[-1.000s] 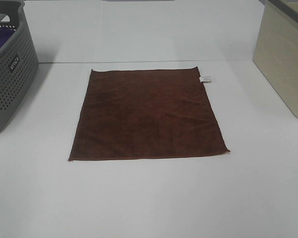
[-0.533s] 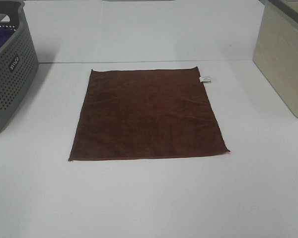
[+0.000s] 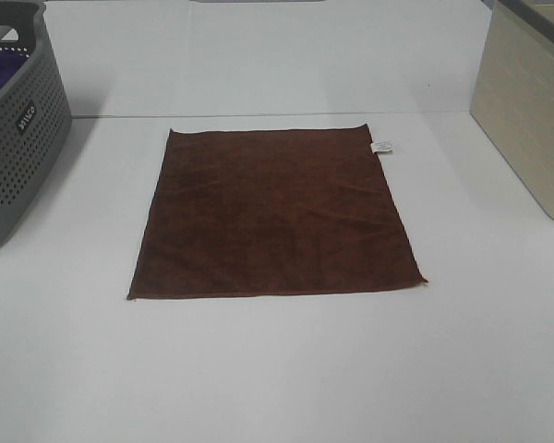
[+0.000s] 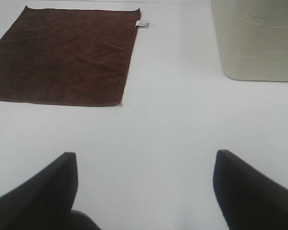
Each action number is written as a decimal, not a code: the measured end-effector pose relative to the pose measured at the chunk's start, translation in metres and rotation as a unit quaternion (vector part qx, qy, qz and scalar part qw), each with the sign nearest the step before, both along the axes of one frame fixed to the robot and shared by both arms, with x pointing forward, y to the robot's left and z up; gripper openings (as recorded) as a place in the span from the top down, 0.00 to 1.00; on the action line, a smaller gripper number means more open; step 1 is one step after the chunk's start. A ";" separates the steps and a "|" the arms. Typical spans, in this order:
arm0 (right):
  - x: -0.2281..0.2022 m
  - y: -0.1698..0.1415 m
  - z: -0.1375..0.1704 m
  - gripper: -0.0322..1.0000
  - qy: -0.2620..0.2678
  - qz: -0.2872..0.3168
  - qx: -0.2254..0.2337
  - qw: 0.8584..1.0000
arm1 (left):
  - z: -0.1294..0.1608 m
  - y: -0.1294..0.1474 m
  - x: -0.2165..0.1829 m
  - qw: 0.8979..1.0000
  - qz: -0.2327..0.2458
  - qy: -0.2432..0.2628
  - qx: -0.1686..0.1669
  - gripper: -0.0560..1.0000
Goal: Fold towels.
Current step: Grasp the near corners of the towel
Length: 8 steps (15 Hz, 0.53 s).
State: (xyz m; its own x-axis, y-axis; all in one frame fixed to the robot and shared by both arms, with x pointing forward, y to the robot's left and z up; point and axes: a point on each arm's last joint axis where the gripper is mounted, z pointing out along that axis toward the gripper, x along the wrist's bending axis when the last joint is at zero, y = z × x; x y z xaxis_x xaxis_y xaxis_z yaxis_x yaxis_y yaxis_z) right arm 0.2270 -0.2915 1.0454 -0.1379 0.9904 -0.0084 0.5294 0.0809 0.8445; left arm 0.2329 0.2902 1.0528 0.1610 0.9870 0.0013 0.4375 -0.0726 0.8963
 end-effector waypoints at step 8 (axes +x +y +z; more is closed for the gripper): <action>0.000 0.000 0.000 0.25 0.000 0.000 0.000 1.000 | 0.000 0.000 0.000 1.000 0.000 0.000 0.000 0.27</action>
State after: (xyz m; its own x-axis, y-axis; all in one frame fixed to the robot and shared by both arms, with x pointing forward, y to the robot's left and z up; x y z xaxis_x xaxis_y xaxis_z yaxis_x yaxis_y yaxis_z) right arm 0.2270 -0.2915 1.0454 -0.1379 0.9904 -0.0084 0.5294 0.0809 0.8445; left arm 0.2329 0.2902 1.0528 0.1610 0.9870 0.0013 0.4375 -0.0726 0.8963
